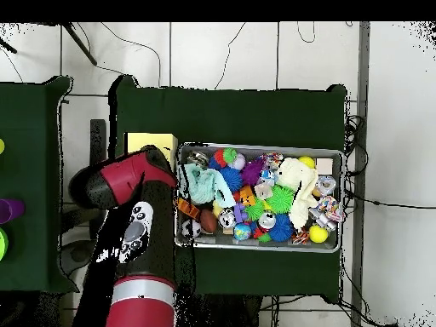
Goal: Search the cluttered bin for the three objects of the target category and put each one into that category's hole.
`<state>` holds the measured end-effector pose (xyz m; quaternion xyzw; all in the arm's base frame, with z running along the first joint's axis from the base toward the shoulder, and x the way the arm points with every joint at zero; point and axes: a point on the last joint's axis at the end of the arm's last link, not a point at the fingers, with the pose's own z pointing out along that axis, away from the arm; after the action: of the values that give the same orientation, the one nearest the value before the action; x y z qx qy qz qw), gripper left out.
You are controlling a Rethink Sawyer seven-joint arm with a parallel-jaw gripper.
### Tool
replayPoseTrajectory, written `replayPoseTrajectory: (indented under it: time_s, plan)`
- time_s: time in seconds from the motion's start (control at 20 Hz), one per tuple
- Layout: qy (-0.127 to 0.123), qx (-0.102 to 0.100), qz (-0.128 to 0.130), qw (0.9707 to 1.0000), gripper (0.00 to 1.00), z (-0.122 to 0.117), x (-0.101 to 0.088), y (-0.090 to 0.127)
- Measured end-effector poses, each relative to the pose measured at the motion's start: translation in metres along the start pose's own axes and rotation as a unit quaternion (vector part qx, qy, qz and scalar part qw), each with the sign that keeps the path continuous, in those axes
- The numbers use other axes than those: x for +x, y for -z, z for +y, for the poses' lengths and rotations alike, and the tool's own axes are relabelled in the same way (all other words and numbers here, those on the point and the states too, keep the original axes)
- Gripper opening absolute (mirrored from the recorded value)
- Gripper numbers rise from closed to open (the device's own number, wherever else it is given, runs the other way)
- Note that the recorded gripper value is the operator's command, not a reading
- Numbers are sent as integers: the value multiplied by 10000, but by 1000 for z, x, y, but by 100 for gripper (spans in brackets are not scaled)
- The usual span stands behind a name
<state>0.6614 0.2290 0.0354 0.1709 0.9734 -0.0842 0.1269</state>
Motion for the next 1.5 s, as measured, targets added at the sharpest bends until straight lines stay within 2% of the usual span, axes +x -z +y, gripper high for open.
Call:
replayPoseTrajectory:
  time_s: [0.4,0.65,0.75,1.05,1.15,1.3,1.4,1.5]
  plan:
    - [-123,-26,-22,9999,0,-13,-10,-2]
    - [-347,-189,57,9992,0,-21,-18,21]
    - [-511,-253,166,9982,0,-26,-23,36]
    - [-694,-406,446,9958,0,-23,-22,54]
    - [-741,-336,600,9949,0,-27,-23,67]
    - [-812,-129,834,9931,0,-41,-27,92]
    - [-871,-41,910,9920,0,-50,-33,108]
    - [-927,-47,864,9919,0,-55,-43,124]
